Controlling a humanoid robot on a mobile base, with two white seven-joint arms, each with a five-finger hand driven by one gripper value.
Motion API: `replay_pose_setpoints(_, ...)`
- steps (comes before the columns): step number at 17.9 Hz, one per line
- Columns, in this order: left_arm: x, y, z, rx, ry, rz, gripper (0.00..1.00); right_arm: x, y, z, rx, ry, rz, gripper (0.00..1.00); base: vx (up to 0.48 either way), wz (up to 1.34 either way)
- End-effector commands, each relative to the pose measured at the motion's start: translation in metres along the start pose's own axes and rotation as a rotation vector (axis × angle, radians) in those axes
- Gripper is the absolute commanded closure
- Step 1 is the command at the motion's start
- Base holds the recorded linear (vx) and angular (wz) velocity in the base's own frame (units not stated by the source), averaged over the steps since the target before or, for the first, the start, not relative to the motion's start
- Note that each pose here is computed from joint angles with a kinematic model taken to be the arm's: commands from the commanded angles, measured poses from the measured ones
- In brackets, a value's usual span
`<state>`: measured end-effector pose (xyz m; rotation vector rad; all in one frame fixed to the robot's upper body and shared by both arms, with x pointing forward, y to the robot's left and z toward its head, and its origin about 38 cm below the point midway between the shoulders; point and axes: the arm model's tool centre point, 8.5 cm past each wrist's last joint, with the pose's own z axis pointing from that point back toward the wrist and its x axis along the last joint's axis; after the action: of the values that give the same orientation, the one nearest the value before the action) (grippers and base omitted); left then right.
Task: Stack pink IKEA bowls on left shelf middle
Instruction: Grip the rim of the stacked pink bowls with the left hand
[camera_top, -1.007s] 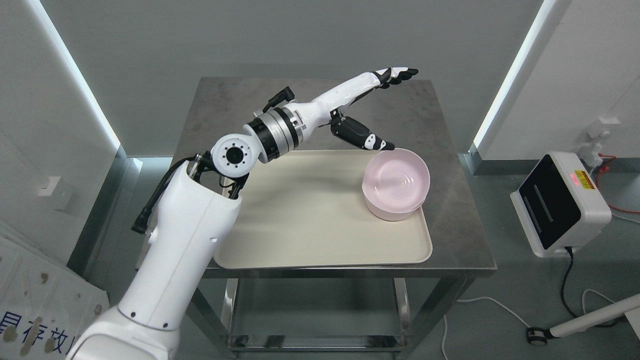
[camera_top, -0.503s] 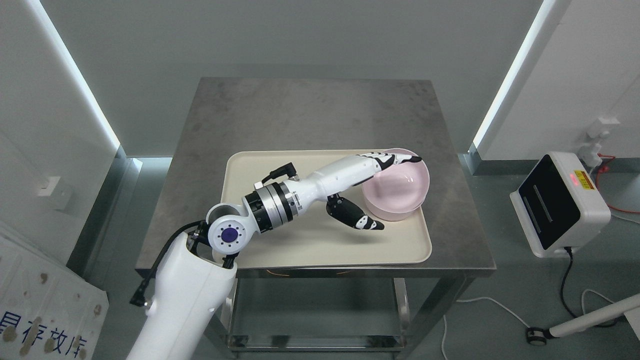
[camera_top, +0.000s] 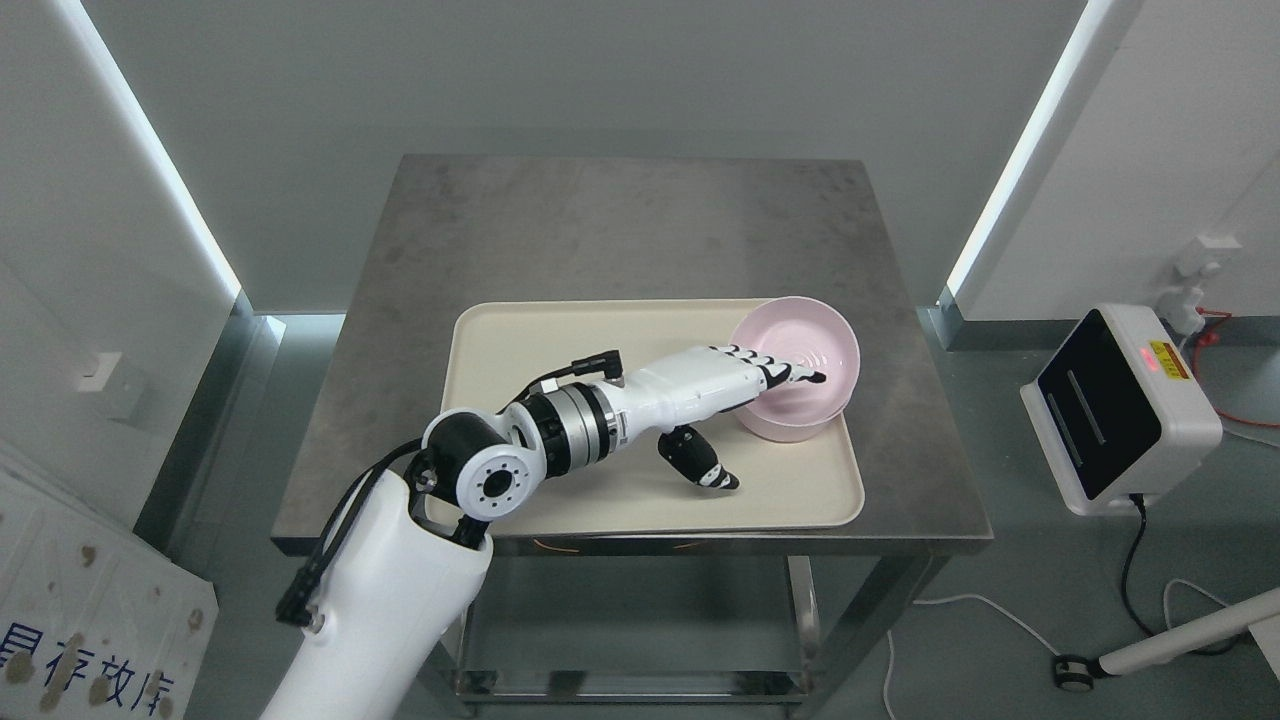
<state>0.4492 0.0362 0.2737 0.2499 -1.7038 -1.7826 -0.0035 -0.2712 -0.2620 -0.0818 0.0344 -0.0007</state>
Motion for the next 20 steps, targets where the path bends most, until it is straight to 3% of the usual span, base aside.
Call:
replay_pose_setpoints(1,0.017,0.011,-0.013,-0.051,0.042,-0.098,0.10,-0.007,-0.011,-0.001,-0.017,-0.005,-0.013,0.00,0.000,0.00)
replay_pose_setpoints(7,0.021,0.001,-0.028,-0.172,0.145,-0.114,0.15,-0.007,-0.011,-0.001,-0.017,-0.004,-0.012,0.00,0.000,0.00)
replay_pose_setpoints(12,0.018,-0.013,-0.038,-0.231,0.156,-0.125,0.20,-0.007,-0.011,-0.001,-0.017,-0.005,-0.013,0.00,0.000,0.00)
replay_pose_setpoints(20,0.005,-0.018,-0.045,-0.175,0.175,-0.117,0.34,-0.007,-0.011,-0.001,-0.017,-0.004,-0.012,0.00,0.000,0.00)
